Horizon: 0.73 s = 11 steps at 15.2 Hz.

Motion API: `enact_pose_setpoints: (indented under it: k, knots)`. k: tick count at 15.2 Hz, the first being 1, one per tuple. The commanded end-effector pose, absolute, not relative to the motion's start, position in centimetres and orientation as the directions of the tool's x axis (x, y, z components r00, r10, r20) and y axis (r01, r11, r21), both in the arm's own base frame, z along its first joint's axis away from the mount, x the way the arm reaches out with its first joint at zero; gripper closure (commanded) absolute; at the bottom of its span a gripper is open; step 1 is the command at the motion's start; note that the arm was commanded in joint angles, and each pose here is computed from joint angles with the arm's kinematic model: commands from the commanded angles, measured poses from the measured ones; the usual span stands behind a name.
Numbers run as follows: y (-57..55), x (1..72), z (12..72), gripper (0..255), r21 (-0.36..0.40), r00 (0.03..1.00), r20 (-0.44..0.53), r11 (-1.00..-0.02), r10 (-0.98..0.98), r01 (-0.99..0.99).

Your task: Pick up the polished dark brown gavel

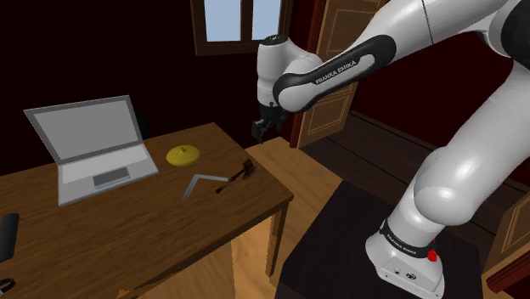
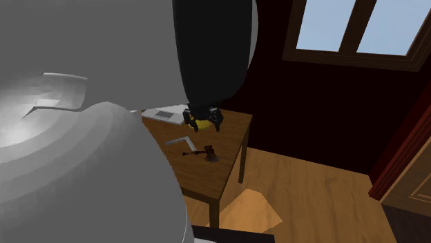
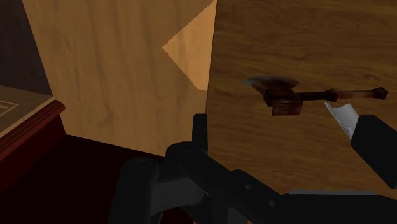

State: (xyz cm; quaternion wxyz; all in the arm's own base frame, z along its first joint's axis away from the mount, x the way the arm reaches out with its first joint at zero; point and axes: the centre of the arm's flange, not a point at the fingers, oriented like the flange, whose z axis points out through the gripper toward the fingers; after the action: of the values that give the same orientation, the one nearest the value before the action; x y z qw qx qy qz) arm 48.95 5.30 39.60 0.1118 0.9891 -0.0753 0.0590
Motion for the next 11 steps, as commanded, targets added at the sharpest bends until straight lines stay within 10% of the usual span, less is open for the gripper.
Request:
enact_pose_setpoints:
  k: [1,11]
  knots:
    - [6.0,50.7,37.4,0,0.220,0.982,0.138,-0.962,-0.132,-0.160]
    - [7.8,58.7,27.4,0,0.263,0.982,0.153,-0.953,-0.115,-0.152]
